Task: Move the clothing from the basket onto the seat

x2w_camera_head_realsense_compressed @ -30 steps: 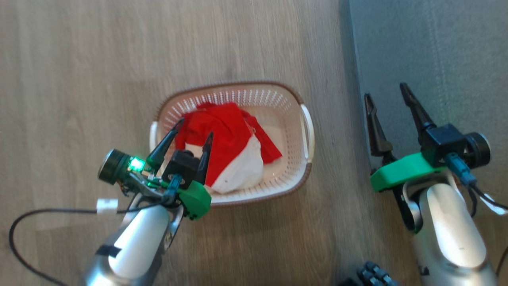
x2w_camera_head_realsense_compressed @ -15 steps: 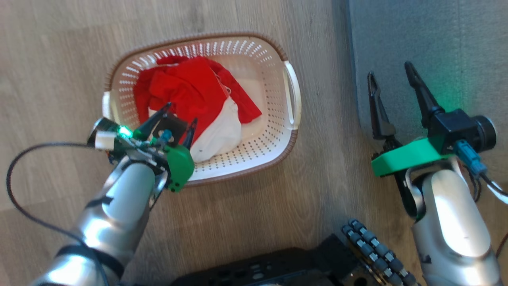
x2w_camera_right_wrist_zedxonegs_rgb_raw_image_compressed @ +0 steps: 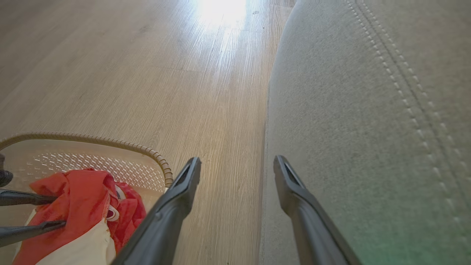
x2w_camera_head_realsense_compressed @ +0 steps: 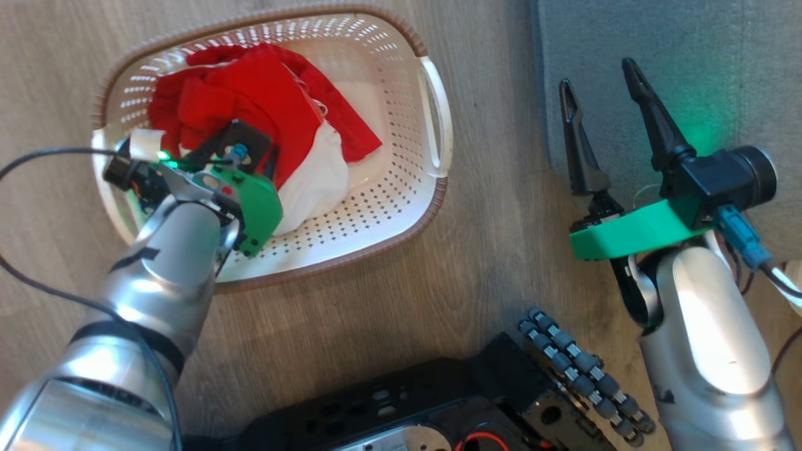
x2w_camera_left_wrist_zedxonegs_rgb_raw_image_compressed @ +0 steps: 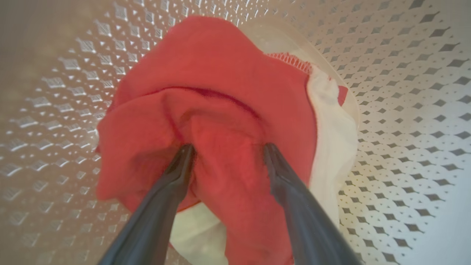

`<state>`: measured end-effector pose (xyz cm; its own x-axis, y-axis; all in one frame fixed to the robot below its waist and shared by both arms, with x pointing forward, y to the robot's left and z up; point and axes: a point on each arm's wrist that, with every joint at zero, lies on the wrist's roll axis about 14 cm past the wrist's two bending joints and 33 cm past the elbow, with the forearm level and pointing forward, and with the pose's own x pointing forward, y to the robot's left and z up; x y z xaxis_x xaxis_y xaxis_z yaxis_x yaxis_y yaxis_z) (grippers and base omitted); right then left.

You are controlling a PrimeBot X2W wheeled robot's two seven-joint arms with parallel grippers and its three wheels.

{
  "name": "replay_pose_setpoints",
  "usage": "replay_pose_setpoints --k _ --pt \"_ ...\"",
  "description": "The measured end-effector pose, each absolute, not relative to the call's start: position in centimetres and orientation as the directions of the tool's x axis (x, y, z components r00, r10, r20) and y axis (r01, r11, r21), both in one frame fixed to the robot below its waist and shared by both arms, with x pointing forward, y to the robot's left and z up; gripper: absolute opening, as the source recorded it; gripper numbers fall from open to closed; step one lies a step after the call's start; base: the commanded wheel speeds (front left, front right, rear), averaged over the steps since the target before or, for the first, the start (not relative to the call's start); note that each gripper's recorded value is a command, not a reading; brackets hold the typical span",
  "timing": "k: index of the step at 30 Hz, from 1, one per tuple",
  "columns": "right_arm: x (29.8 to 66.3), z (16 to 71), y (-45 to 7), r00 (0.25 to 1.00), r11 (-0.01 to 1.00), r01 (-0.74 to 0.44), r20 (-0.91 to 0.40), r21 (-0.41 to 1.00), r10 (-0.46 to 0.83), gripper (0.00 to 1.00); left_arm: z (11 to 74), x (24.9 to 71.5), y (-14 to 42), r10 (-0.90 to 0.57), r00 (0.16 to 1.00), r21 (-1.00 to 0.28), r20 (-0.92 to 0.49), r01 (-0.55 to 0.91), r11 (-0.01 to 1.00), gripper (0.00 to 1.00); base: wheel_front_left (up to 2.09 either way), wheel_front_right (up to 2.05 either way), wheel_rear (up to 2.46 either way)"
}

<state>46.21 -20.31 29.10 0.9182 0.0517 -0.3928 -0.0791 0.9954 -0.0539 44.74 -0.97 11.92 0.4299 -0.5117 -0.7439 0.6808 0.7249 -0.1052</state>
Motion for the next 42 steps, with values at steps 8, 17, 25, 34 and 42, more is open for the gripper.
replay_pose_setpoints --k 8,17,25,34,42 --pt "46.3 29.1 -20.9 0.921 0.996 -0.068 -0.387 -0.056 0.041 1.0 9.6 44.8 -2.0 -0.513 0.357 -0.136 -0.78 0.705 0.696 1.0 0.0 0.0 0.0" --pt "46.2 28.9 -21.1 0.922 0.997 -0.061 -0.386 -0.056 0.035 1.0 8.6 44.0 -2.2 -0.499 0.29 -0.166 -0.817 0.709 0.685 0.71 0.0 0.0 0.0" --pt "46.4 29.1 -20.9 0.924 0.997 -0.061 -0.381 -0.051 0.037 1.0 9.0 43.8 -1.9 -0.504 0.274 -0.178 -0.819 0.715 0.676 0.0 0.0 0.0 0.0" --pt "46.7 31.4 -21.2 0.94 0.998 -0.047 -0.34 -0.051 0.027 1.0 12.5 45.3 -1.8 -0.532 0.376 -0.168 -0.759 0.676 0.717 0.0 0.0 0.0 0.0" --pt "46.6 35.2 -20.6 0.961 0.998 -0.05 -0.272 -0.037 0.038 1.0 17.0 44.2 -1.2 -0.524 0.437 -0.174 -0.731 0.623 0.762 0.0 0.0 0.0 0.0"
